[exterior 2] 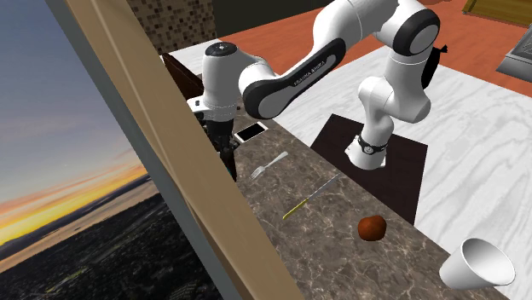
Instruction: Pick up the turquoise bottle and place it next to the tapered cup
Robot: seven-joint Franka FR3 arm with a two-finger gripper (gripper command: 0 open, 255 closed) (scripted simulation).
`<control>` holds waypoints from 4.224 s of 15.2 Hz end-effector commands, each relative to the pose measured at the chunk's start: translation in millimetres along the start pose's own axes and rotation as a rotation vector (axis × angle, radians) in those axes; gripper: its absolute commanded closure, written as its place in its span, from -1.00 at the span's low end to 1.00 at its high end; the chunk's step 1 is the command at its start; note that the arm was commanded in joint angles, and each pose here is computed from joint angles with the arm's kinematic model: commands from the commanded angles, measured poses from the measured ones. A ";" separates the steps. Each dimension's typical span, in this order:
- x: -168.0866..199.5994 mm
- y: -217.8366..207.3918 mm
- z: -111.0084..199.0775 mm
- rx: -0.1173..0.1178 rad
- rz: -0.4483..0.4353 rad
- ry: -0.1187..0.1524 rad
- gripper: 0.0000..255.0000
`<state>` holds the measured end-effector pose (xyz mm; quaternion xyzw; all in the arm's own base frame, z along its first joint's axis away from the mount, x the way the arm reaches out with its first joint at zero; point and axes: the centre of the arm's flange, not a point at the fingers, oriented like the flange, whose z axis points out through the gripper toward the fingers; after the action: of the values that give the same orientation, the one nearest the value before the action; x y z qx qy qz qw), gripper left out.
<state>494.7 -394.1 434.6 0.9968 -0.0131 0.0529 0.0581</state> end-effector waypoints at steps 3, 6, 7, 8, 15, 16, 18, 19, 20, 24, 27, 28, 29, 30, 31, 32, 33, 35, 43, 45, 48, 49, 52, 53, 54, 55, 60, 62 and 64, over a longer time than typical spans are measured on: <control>-4.7 0.4 21.8 0.022 0.003 -0.032 1.00; -3.0 2.2 6.1 0.022 0.003 -0.032 1.00; -2.4 2.8 0.9 0.022 0.003 -0.032 1.00; -1.8 3.4 -4.3 0.022 0.003 -0.032 1.00; 2.1 7.6 -40.8 0.022 0.003 -0.032 1.00; 2.7 8.2 -46.0 0.022 0.003 -0.032 1.00; 3.8 9.4 -56.4 0.022 0.003 -0.032 1.00; 4.4 10.1 -61.7 0.022 0.003 -0.032 1.00; 5.0 10.7 -66.9 0.022 0.003 -0.032 1.00; 7.2 13.1 -87.7 0.022 0.003 -0.032 1.00; 8.9 14.9 -103.4 0.022 0.003 -0.032 1.00; 9.5 15.5 -108.6 0.022 0.003 -0.032 1.00; 10.0 16.1 -113.8 0.022 0.003 -0.032 1.00; 10.6 16.7 -119.0 0.022 0.003 -0.032 1.00; 11.2 17.3 -124.2 0.022 0.003 -0.032 1.00; 11.7 17.9 -129.5 0.022 0.003 -0.032 1.00; 12.3 18.5 -134.7 0.022 0.003 -0.032 1.00; 13.4 19.7 -145.1 0.022 0.003 -0.032 1.00; 18.0 24.6 -186.8 0.022 0.003 -0.032 1.00; 19.1 25.8 -197.3 0.022 0.003 -0.032 1.00; 19.5 13.9 -208.1 0.022 0.003 -0.032 1.00; 19.0 1.1 -211.3 0.022 0.003 -0.032 1.00; 17.8 -37.3 -220.9 0.022 0.003 -0.032 1.00; 17.3 -50.1 -224.1 0.022 0.003 -0.032 1.00; 16.9 -62.9 -227.3 0.022 0.003 -0.032 1.00; 16.5 -75.7 -230.5 0.022 0.003 -0.032 1.00; 14.3 -139.7 -246.5 0.022 0.003 -0.032 1.00; 13.4 -165.3 -252.9 0.022 0.003 -0.032 1.00; 12.6 -190.9 -259.2 0.022 0.003 -0.032 1.00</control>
<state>488.0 -190.1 669.5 0.9981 -0.0140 0.0371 0.0462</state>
